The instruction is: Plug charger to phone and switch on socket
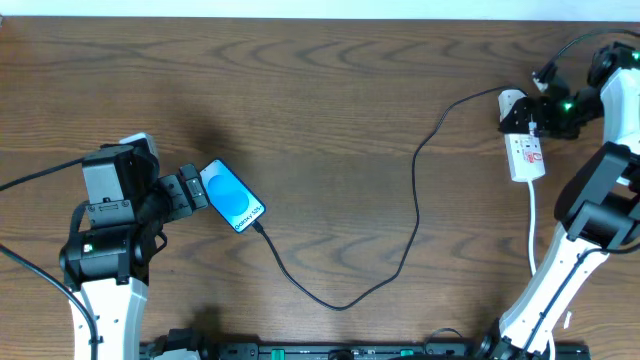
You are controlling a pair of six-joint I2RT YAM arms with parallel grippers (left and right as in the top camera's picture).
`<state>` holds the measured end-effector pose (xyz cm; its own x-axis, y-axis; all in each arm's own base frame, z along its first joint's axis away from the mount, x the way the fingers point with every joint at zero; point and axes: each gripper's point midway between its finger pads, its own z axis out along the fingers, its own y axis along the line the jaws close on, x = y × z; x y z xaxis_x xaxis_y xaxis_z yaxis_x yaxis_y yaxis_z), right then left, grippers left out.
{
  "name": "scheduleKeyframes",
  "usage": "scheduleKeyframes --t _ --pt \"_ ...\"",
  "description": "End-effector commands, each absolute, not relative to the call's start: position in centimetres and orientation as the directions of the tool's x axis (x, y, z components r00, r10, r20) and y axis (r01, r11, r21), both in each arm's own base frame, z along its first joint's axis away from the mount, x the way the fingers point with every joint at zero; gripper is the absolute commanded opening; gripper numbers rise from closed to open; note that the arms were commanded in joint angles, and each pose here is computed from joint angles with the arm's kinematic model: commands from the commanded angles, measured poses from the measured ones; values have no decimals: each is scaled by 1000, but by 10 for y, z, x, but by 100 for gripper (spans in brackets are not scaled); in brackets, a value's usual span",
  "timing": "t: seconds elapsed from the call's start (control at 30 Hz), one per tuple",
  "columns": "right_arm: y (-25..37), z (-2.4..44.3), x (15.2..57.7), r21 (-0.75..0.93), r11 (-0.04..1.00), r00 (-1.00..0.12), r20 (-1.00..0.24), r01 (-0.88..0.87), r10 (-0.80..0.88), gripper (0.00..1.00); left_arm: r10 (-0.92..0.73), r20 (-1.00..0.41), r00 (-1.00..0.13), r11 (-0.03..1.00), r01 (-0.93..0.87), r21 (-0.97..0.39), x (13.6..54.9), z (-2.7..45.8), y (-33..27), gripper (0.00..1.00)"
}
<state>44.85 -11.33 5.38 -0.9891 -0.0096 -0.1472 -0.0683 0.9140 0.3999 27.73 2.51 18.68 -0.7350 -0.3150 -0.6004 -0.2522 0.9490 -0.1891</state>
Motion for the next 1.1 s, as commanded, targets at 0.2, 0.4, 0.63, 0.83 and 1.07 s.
scheduleKeyframes --t 0.2,0.4,0.63,0.83,1.07 --pt "-108 50 452 419 906 -990 -141 -60 0 99 -295 -610 -736 955 -243 -169 278 190 26 98" --pt "-109 50 455 414 908 -988 -153 -66 -2 99 -295 -610 -736 955 -243 -169 278 190 26 98" --pt "-112 50 462 400 913 -983 -183 -78 -4 99 -295 -610 -736 955 -243 -169 278 190 26 98" --pt "-112 50 463 398 914 -982 -187 -79 -4 99 -295 -610 -736 955 -243 -169 278 190 26 98" --pt "-112 50 462 404 913 -984 -175 -53 21 99 -295 -609 -736 955 -243 -169 278 190 26 98"
